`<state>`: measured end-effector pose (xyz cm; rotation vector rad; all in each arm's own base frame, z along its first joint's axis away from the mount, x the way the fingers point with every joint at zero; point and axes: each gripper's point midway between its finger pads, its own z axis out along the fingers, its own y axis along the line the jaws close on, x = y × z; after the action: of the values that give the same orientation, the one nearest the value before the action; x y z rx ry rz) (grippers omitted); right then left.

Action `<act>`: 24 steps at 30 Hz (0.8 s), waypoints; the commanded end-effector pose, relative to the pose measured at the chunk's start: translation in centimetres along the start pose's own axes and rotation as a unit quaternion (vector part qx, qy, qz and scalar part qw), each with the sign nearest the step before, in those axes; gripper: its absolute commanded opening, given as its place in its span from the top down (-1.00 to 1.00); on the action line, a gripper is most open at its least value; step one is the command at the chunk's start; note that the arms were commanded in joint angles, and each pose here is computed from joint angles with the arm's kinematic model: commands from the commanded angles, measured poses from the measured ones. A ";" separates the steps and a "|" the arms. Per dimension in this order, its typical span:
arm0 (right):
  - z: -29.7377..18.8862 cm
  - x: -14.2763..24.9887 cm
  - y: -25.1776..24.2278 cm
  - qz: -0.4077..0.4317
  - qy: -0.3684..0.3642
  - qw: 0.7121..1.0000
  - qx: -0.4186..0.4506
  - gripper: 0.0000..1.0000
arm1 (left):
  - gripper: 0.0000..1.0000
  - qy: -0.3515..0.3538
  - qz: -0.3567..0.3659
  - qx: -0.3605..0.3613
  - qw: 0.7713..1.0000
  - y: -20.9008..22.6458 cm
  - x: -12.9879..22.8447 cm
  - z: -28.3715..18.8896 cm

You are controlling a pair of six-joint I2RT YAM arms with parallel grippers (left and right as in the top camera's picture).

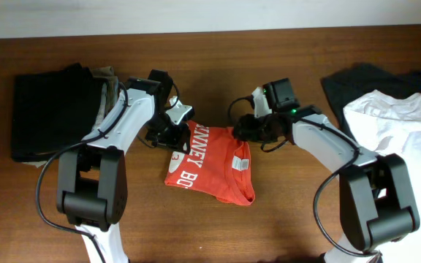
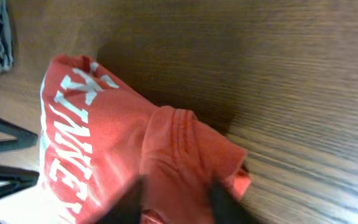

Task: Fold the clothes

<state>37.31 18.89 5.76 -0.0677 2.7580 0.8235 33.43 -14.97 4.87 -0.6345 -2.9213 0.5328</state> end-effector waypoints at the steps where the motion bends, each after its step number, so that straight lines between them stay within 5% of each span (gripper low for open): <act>1: -0.6 -1.5 -1.3 0.018 -0.024 0.999 0.012 0.92 | 0.01 0.000 0.009 -0.002 1.000 0.2 0.1 0.0; 4: -2.8 -2.6 -5.7 0.137 -0.040 0.989 0.026 0.90 | 0.00 0.000 0.009 -0.002 1.000 0.2 0.1 0.0; 6: -3.7 -1.3 -7.6 0.178 -0.017 0.983 0.040 0.32 | 0.00 0.000 0.009 -0.002 1.000 0.2 0.1 0.0; 7: -4.0 -0.4 -8.2 0.179 -0.002 0.983 0.047 0.26 | -0.21 0.000 0.009 -0.002 1.000 0.2 0.1 0.0; 11: -5.5 0.4 -3.3 0.060 0.021 0.996 -0.055 0.41 | -0.30 0.021 0.000 0.004 1.000 -0.5 0.9 -1.0; 13: -5.7 0.7 -0.3 0.019 0.018 0.997 -0.071 0.59 | -0.01 0.028 -0.005 0.037 0.999 -2.0 1.1 -2.2; 14: -5.1 0.9 1.1 -0.001 0.021 0.997 -0.078 0.71 | 0.38 0.038 -0.013 0.064 0.997 -3.0 1.7 -2.4; 16: -2.9 0.2 1.9 -0.008 0.007 0.998 -0.056 0.75 | 0.74 0.070 -0.035 0.074 0.994 -3.2 3.3 -1.7; 20: 2.4 -0.4 0.3 0.051 0.005 0.998 -0.022 0.78 | 0.76 0.088 -0.089 0.073 0.989 -1.9 5.5 2.9; 22: 4.2 2.8 -2.3 0.160 0.066 0.984 0.026 0.87 | 0.76 0.082 -0.099 0.070 0.989 -1.0 6.5 5.6; 24: 3.2 6.9 -4.3 0.260 0.125 0.952 0.105 0.92 | 0.96 0.047 -0.118 0.021 0.992 1.3 5.3 6.8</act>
<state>34.09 19.09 0.67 0.3401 3.0301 0.8734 27.06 -15.21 0.12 -0.3928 -2.7559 0.6411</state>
